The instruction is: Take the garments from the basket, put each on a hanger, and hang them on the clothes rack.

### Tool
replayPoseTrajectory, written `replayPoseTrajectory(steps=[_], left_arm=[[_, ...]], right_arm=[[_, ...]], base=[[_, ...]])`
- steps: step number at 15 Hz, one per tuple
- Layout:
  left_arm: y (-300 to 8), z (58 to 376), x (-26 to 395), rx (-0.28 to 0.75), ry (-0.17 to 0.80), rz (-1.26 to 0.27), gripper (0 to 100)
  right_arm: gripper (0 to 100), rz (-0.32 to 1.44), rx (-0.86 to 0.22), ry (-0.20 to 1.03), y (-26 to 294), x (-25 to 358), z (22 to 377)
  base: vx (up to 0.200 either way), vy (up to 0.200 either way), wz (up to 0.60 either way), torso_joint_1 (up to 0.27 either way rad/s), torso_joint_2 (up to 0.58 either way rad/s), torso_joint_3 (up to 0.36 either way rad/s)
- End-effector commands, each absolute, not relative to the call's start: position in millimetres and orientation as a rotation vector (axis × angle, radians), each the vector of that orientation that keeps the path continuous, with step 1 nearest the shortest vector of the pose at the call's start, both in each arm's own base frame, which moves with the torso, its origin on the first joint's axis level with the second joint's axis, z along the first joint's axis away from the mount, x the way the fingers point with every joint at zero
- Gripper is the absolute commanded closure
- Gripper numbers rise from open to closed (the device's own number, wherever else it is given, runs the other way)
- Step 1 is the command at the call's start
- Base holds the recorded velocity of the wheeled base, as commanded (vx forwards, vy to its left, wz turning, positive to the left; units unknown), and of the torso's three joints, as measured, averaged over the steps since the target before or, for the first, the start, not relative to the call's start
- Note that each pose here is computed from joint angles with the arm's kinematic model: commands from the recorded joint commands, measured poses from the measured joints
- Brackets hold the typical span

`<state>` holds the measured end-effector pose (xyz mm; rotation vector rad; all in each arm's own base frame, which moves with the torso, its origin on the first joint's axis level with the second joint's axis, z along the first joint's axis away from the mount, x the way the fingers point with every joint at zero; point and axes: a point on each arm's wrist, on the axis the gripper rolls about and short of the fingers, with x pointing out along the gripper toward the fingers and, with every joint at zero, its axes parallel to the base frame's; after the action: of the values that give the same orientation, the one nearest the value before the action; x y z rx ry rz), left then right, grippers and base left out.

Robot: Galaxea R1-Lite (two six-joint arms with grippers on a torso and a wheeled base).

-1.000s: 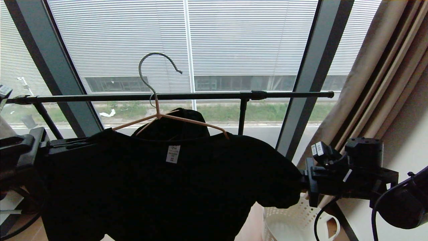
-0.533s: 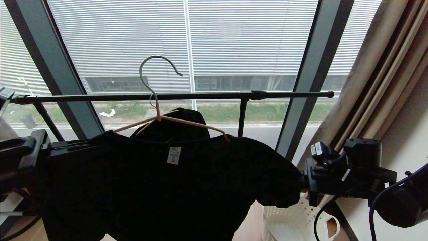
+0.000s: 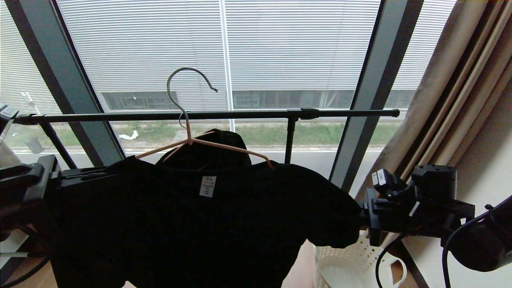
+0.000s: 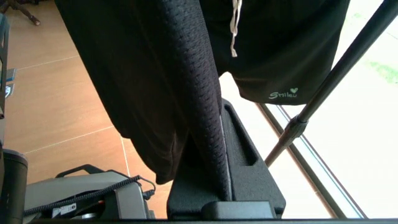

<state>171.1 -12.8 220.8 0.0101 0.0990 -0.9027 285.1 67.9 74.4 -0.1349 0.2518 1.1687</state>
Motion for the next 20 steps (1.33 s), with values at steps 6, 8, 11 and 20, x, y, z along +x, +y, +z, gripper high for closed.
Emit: replayPoseTrajectory(steps=[6,8,11,20], left_arm=[[-10,220,172,0.007,0.103,-0.885,100],[-6,220,172,0.005,0.102,-0.859,100],[4,217,175,-0.008,0.118,-0.807,100],[10,209,196,-0.024,0.173,-0.706,100]], right_arm=[[0,1.179,-0.155,0.241,70,282,75],[0,1.181,-0.169,0.220,71,278,81],[0,1.136,-0.199,0.190,71,274,94],[0,1.042,-0.177,0.137,91,253,134]], base=[[0.000,0.000,0.00,0.000,0.00,0.000],[0.000,0.000,0.00,0.000,0.00,0.000],[0.000,0.000,0.00,0.000,0.00,0.000],[0.000,0.000,0.00,0.000,0.00,0.000]])
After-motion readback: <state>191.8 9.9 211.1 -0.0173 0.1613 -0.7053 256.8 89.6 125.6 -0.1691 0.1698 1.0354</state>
